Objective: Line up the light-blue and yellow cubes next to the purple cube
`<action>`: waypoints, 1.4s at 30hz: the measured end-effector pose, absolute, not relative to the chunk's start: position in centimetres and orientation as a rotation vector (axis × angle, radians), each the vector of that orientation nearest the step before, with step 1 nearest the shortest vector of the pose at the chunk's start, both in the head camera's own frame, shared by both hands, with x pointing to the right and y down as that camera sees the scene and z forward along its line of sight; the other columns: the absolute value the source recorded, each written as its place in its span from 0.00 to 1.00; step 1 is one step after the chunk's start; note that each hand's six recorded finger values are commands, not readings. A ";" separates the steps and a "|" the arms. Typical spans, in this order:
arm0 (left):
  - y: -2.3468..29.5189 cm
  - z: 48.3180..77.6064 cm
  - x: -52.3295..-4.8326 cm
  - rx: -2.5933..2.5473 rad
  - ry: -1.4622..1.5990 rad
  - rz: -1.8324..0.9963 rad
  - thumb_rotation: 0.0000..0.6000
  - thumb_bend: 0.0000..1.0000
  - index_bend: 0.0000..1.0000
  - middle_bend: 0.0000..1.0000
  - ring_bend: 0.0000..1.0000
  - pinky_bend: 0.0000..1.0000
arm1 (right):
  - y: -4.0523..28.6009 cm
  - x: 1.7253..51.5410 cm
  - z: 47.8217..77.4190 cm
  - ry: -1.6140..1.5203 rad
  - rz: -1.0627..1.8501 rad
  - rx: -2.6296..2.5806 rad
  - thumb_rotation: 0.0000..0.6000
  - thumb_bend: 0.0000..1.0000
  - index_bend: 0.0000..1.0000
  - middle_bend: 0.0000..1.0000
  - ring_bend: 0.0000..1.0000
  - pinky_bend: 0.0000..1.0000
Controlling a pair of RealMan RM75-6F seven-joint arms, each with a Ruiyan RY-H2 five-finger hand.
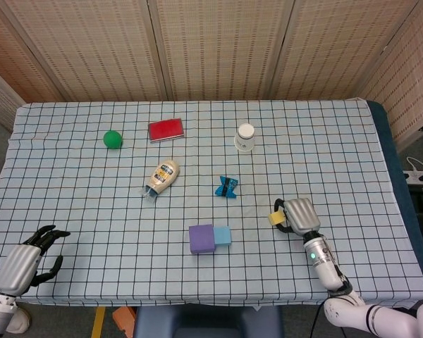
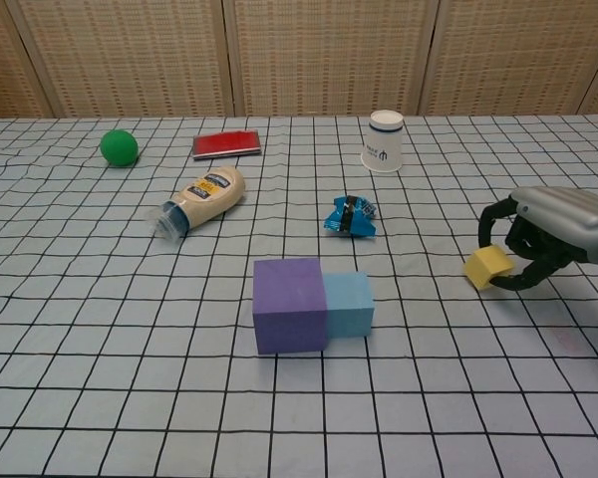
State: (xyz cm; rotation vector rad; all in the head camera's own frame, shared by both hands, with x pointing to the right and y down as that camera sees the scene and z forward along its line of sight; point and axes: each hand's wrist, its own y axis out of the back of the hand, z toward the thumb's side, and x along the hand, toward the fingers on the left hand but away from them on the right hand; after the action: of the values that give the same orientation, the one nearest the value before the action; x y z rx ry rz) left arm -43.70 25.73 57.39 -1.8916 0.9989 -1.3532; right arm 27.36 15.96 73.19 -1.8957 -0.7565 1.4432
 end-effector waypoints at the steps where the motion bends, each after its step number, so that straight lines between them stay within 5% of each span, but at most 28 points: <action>1: 25.7 57.4 -43.7 -1.892 0.999 -1.353 1.00 0.50 0.27 0.28 0.14 0.40 | 16.0 27.1 73.0 -0.759 1.436 -1.903 1.00 0.13 0.60 0.90 0.84 1.00; 14: 25.7 57.3 -43.7 -1.896 1.004 -1.350 1.00 0.50 0.27 0.28 0.14 0.40 | 18.4 22.9 71.1 -0.743 1.347 -2.053 1.00 0.13 0.60 0.90 0.84 1.00; 42: 25.7 57.4 -43.7 -1.898 0.998 -1.352 1.00 0.50 0.27 0.29 0.14 0.40 | 19.4 19.1 73.0 -0.773 1.321 -2.127 1.00 0.13 0.60 0.90 0.84 1.00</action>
State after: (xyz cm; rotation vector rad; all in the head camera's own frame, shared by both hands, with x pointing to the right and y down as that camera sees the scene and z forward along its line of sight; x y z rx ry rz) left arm -43.68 25.73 57.35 -1.8978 0.9982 -1.3518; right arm 19.08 19.40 72.98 -2.1275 -0.7735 1.3211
